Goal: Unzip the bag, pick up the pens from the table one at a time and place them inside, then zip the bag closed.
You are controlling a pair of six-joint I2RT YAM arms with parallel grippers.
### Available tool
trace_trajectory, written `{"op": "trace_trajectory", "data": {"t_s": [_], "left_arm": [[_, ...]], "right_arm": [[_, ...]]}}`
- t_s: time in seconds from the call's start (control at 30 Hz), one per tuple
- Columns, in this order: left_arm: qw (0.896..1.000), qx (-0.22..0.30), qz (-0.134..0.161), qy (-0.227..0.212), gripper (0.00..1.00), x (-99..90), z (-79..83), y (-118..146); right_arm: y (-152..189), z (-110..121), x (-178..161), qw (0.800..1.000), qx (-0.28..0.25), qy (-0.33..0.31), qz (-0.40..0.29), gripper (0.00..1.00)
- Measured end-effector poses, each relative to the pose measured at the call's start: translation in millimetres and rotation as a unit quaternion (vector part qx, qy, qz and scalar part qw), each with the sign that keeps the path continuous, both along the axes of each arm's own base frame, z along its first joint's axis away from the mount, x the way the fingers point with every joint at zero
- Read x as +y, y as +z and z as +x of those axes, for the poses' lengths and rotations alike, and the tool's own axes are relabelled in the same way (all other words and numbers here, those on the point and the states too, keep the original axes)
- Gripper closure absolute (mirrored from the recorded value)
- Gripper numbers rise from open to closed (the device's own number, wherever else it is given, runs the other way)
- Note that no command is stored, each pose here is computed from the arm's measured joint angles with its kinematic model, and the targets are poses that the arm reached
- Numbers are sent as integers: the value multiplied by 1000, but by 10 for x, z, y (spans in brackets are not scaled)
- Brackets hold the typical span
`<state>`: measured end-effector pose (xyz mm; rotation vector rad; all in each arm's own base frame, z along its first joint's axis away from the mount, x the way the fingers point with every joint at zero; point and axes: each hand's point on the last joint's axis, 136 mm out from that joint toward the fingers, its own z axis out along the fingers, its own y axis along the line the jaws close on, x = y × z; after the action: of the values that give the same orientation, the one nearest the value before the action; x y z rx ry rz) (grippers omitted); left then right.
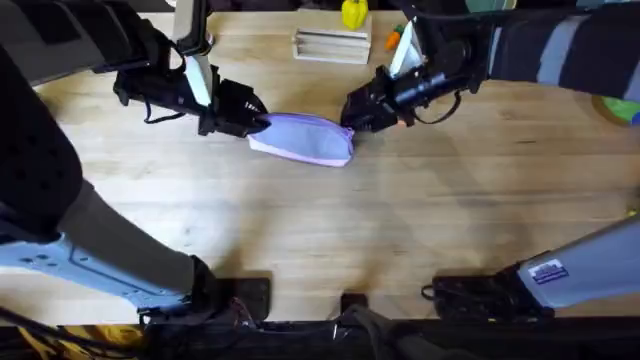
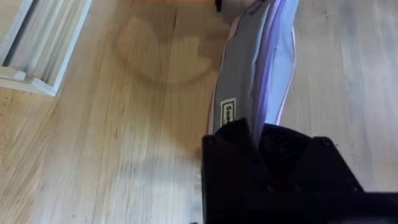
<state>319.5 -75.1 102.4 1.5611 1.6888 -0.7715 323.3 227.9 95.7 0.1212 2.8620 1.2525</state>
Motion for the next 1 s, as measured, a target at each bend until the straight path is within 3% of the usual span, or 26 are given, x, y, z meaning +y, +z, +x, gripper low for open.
{"op": "trace_trajectory", "data": {"t_s": [0.3,0.67,1.0], "left_arm": [[1000,-1,0,0,960,1,4,0],[1000,-2,0,0,960,1,6,-1],[1000,-2,0,0,960,1,6,-1]], "right_arm": [[96,13,-37,1000,-16,12,21,969],[524,13,-12,995,-82,29,44,970],[533,13,-12,994,-89,35,43,970]]}}
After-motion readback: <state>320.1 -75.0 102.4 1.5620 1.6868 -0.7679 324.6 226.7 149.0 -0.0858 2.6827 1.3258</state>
